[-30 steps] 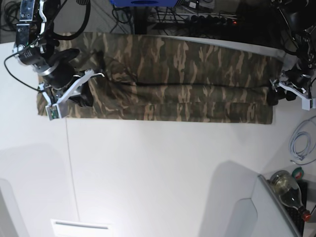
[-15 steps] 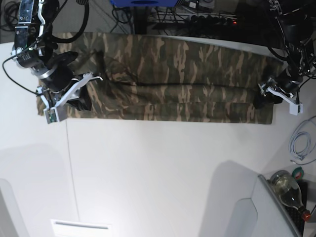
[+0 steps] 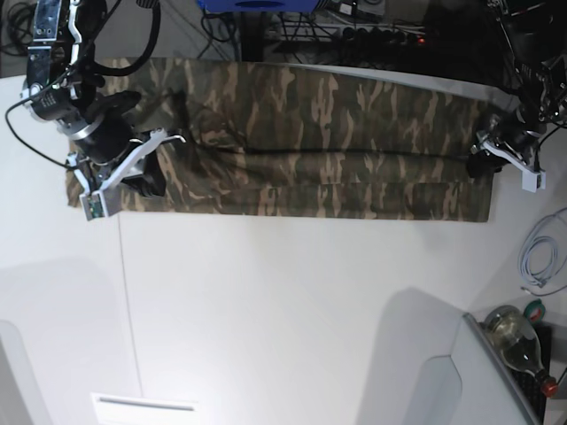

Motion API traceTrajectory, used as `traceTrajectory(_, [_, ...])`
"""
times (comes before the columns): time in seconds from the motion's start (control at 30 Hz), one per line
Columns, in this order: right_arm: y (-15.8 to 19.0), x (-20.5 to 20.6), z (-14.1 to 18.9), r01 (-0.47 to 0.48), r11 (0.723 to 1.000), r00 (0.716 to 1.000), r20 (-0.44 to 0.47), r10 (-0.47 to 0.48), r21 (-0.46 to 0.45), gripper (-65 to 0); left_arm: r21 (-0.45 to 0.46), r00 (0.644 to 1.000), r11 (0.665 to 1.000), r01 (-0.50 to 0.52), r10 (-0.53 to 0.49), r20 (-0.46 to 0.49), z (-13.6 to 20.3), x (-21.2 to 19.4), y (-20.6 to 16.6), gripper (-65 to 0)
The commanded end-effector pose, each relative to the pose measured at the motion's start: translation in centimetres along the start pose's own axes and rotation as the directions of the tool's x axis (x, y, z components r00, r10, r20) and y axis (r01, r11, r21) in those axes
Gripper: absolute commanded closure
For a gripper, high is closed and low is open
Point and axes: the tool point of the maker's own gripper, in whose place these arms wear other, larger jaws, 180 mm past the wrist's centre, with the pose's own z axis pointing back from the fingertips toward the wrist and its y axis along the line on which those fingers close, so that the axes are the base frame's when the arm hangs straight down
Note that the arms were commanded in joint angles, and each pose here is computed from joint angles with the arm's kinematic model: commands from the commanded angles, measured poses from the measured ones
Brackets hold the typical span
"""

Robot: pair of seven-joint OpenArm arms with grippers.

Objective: Layout the t-shirt on the table in an organized manner, then fold the t-shirt properly
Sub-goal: 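Lift the shirt end with the left gripper and fold it toward the right gripper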

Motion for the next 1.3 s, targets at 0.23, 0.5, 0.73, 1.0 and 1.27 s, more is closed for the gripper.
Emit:
traceTrajectory(0.23, [0.3, 1.3, 0.2, -0.008, 1.0, 0.999, 0.049, 0.007, 0.014, -1.7, 0.009, 0.999, 1.0, 0.029, -0.029, -0.021, 0.3, 0.3, 0.5, 0.0])
traceTrajectory(0.5, [0.4, 1.2, 0.2, -0.006, 1.0, 0.999, 0.047, 0.005, 0.015, -1.7, 0.012, 1.0, 1.0, 0.027, -0.027, -0.01, 0.4, 0.6, 0.6, 0.0])
traceTrajectory(0.73, [0.3, 1.0, 0.3, -0.003, 1.0, 0.999, 0.043, 0.003, 0.014, -1.7, -0.003, 0.989, 0.99, 0.138, -0.138, 0.049, 1.7, 3.0, -0.9, 0.0])
traceTrajectory(1.0, [0.2, 1.1, 0.3, -0.002, 1.0, 0.999, 0.045, 0.001, 0.011, -1.7, -0.014, 0.964, 0.967, 0.254, -0.252, 0.09, 3.4, 4.6, -2.7, 0.0])
traceTrajectory(1.27, [0.2, 1.1, 0.3, -0.001, 1.0, 0.999, 0.046, 0.001, 0.01, -1.7, -0.001, 0.937, 0.943, 0.334, -0.332, 0.108, 5.1, 5.0, -4.0, 0.0])
